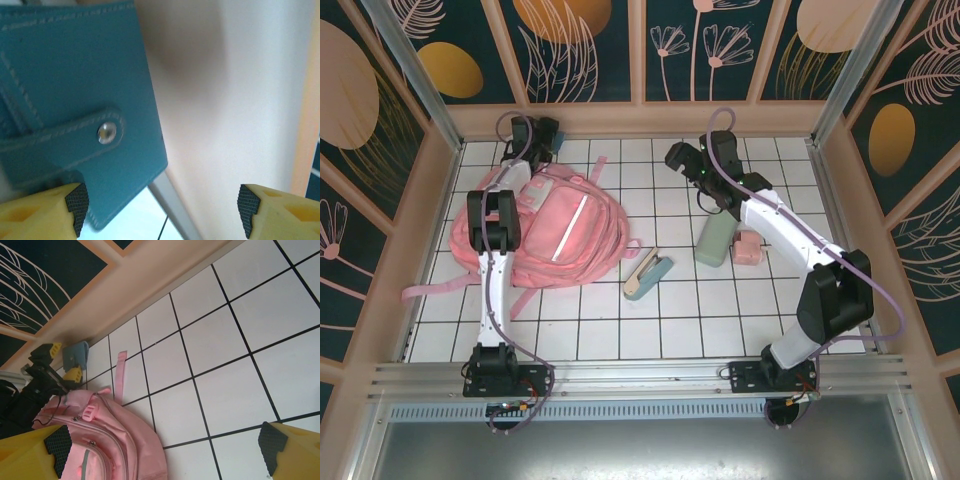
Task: Pack the student bag
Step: Move the student bag to the middle-left of the table, then move the card holder to the top-center of the table.
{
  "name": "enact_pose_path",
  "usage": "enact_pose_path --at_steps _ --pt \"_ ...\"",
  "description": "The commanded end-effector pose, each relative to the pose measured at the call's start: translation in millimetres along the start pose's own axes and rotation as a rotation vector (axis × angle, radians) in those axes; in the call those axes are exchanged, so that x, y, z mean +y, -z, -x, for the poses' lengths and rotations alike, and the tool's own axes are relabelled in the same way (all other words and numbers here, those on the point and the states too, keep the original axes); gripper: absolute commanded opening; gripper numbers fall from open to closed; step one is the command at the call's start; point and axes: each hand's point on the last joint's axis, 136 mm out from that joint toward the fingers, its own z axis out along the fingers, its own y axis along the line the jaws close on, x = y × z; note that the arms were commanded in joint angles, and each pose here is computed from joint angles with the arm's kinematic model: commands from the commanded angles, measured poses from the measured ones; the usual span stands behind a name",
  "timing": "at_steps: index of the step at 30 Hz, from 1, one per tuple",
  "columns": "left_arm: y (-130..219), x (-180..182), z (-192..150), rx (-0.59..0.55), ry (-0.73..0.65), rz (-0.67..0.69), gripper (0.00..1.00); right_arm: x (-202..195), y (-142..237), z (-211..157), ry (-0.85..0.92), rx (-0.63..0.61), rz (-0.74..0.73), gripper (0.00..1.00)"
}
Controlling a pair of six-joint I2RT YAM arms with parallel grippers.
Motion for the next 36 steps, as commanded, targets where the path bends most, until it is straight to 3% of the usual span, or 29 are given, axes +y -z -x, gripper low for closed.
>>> enact_pose_path --at_steps 1,5,9,16,26,29,36 --pt "12 53 -72 0.183 0.005 0.196 0.81 0 2 0 -0.013 0.002 0.022 0.99" --pt "32 63 -101 0.240 -0.025 0.231 0.81 1 3 -6 -0.005 0.020 0.040 0.99" --pt "52 51 -99 0.219 -0.053 0.175 0.82 2 6 -10 0.005 0.025 0.059 0.99" --pt "61 -28 -56 0.113 -0.123 -0.072 0.84 4 16 -9 0.012 0.017 0.065 0.99" --pt "42 -80 11 -0.022 0.025 -0.375 0.84 7 10 -10 0.003 0.020 0.032 0.99" --pt "30 -80 31 -0.081 0.075 -0.390 0.84 10 6 -11 0.001 0.024 0.016 0.99" --pt "-10 -35 54 -0.169 0.200 -0.260 0.83 18 -1 -21 -0.009 0.045 -0.005 0.99"
